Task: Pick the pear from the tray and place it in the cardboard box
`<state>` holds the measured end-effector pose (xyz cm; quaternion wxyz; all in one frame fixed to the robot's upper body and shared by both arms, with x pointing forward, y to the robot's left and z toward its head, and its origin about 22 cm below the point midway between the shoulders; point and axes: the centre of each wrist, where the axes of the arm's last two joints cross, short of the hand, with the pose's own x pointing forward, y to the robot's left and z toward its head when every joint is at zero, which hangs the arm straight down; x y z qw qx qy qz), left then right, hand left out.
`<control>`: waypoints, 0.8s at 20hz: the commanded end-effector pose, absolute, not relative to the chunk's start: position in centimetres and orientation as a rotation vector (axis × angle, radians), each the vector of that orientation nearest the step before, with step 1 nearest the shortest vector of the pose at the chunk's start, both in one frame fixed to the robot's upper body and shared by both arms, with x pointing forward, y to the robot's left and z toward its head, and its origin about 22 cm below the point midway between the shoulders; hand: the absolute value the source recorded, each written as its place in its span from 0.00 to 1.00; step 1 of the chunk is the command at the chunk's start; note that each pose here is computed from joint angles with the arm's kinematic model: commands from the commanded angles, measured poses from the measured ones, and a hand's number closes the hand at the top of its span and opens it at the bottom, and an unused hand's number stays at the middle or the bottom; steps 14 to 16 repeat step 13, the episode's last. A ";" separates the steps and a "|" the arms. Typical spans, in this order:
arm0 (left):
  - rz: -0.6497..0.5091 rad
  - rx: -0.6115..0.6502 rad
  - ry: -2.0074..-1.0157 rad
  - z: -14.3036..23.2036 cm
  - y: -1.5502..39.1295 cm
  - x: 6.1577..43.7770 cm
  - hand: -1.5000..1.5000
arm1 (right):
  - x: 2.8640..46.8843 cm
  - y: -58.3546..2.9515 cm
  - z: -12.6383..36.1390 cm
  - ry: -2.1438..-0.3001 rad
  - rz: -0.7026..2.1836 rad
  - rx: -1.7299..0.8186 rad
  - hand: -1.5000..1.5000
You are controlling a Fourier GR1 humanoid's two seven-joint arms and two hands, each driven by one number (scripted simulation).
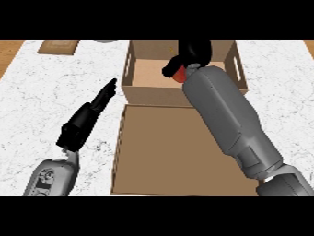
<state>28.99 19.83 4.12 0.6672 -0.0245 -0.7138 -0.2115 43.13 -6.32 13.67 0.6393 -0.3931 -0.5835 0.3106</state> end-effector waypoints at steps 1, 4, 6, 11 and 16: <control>-0.477 -0.053 -1.607 2.9 20.6 29.0 0.50 | 43.5 -7.1 11.6 -1.373 0.642 -0.821 0.00; -0.492 -0.052 -1.617 4.9 19.8 29.1 0.50 | 43.8 -8.5 11.3 -1.468 0.465 -0.760 0.00; -0.485 -0.049 -1.604 4.4 20.5 29.2 0.50 | 43.6 -9.1 12.7 -1.576 0.297 -0.738 0.00; -0.461 -0.033 -1.611 3.6 21.4 28.0 0.50 | 43.5 -12.3 13.4 -1.680 0.016 -0.598 0.00; -0.443 -0.040 -1.603 3.7 19.4 27.7 0.50 | 43.5 -14.7 13.4 -1.692 -0.028 -0.574 0.00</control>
